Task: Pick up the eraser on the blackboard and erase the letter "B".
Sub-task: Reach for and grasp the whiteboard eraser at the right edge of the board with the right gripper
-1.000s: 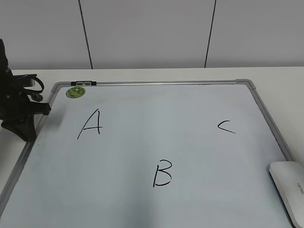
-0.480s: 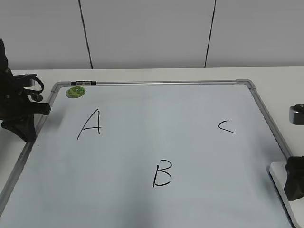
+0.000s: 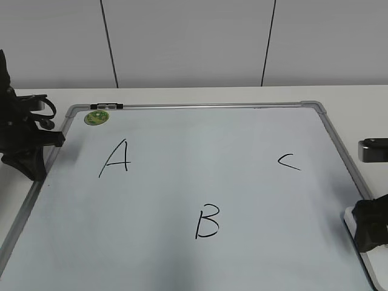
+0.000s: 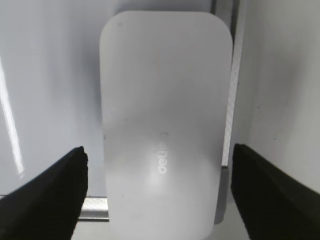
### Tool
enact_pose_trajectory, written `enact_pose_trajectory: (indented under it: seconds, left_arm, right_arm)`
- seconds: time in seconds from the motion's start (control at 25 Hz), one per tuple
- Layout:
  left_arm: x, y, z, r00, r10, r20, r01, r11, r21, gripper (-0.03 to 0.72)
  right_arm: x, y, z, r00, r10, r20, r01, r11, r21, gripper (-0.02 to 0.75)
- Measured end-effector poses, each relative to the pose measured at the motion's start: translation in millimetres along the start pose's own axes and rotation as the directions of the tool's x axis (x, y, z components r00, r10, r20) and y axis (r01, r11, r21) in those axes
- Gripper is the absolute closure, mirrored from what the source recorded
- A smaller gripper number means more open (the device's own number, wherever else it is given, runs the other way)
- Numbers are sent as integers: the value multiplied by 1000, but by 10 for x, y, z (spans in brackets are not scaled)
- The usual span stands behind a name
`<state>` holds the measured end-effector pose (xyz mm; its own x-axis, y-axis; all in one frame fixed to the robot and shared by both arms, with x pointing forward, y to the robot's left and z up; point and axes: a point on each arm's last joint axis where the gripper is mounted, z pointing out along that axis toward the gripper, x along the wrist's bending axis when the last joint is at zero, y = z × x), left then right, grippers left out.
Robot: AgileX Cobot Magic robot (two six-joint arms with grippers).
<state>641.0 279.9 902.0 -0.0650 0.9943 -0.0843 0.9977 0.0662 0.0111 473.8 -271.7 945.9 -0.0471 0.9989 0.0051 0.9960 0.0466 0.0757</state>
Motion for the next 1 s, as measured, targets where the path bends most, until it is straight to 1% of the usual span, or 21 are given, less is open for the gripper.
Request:
enact_pose_trajectory:
  seconds: [0.52, 0.68, 0.8, 1.0]
  left_arm:
    - [0, 0, 0, 1000, 0, 0, 0, 1000, 0, 656]
    - [0, 0, 0, 1000, 0, 0, 0, 1000, 0, 656]
    - [0, 0, 0, 1000, 0, 0, 0, 1000, 0, 655]
    - [0, 0, 0, 1000, 0, 0, 0, 1000, 0, 653]
  right_arm:
    - [9, 128, 229, 1000, 17, 3, -17, 999, 34, 77]
    - [9, 134, 273, 1000, 18, 4, -19, 999, 46, 125]
    - [3, 134, 273, 1000, 11, 10, -11, 999, 45, 194]
    - [2, 135, 273, 1000, 10, 11, -10, 999, 45, 213]
